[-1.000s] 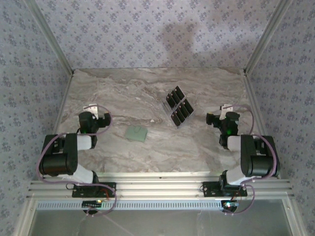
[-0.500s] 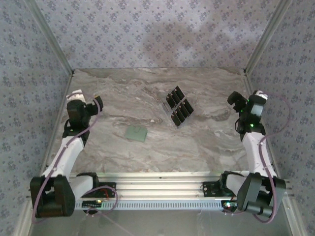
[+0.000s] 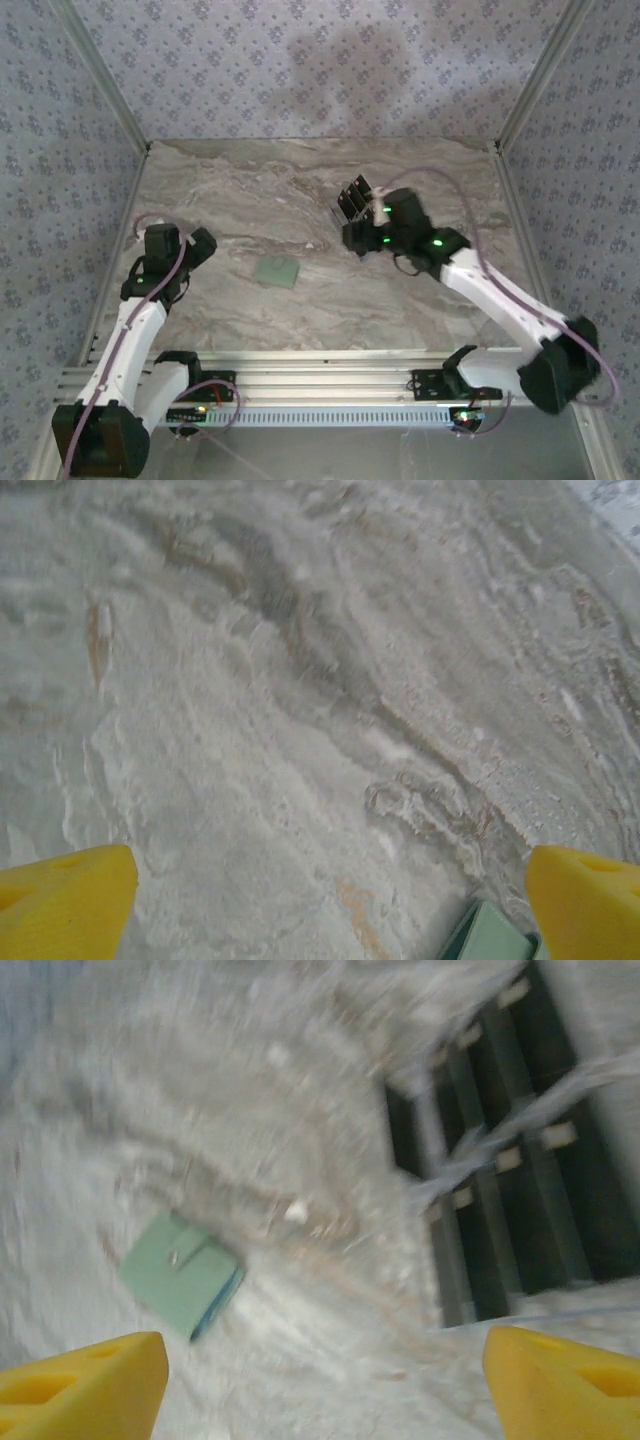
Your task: Put the credit cards into the card holder
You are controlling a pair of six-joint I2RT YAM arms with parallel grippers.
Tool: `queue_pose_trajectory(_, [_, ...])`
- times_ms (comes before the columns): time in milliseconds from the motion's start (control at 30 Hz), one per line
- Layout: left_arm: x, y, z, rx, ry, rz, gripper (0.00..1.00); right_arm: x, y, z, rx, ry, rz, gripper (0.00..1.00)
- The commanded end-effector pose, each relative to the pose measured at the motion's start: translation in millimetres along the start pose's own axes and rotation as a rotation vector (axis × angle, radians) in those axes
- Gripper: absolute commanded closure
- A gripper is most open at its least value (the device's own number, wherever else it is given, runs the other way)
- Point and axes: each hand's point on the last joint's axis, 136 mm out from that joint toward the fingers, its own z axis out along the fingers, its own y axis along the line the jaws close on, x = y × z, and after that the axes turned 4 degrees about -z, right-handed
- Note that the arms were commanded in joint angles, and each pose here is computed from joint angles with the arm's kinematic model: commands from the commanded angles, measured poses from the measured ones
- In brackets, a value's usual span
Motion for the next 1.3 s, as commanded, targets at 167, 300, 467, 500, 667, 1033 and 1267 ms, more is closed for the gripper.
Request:
queue_pose_trajectory(167, [-5.0, -5.6, 11.0, -0.086, 0.085, -0.087, 0.00, 19.3, 76.3, 85.2, -0.019, 0.278, -0.350, 0.25])
queue_pose_trajectory(300, [-16.0, -8.2, 20.9, -0.110, 0.112, -0.105, 0.00, 29.1, 95.0, 122.4, -0.024, 0.363, -0.448, 0.28])
queue_pose_trajectory(467, [-23.6, -1.8, 36.4, -0.101, 0.150, -0.210, 0.00, 39.4, 105.2, 159.7, -0.013, 0.434, -0.533, 0.34])
queue_pose_trajectory(500, [-23.7, -0.1, 39.3, -0.099, 0.160, -0.227, 0.00, 41.1, 106.1, 166.2, -0.007, 0.445, -0.551, 0.34])
queue_pose_trajectory(667, [-21.4, 1.6, 46.5, -0.091, 0.192, -0.247, 0.00, 49.2, 111.2, 189.4, 0.005, 0.485, -0.607, 0.38])
queue_pose_trajectory(1033, [-18.8, 3.3, 52.4, -0.082, 0.207, -0.257, 0.00, 58.3, 119.3, 211.6, 0.007, 0.517, -0.674, 0.41])
queue_pose_trajectory(1267, [-19.1, 0.4, 52.9, -0.071, 0.211, -0.260, 0.00, 70.5, 118.8, 213.9, 0.008, 0.548, -0.695, 0.42])
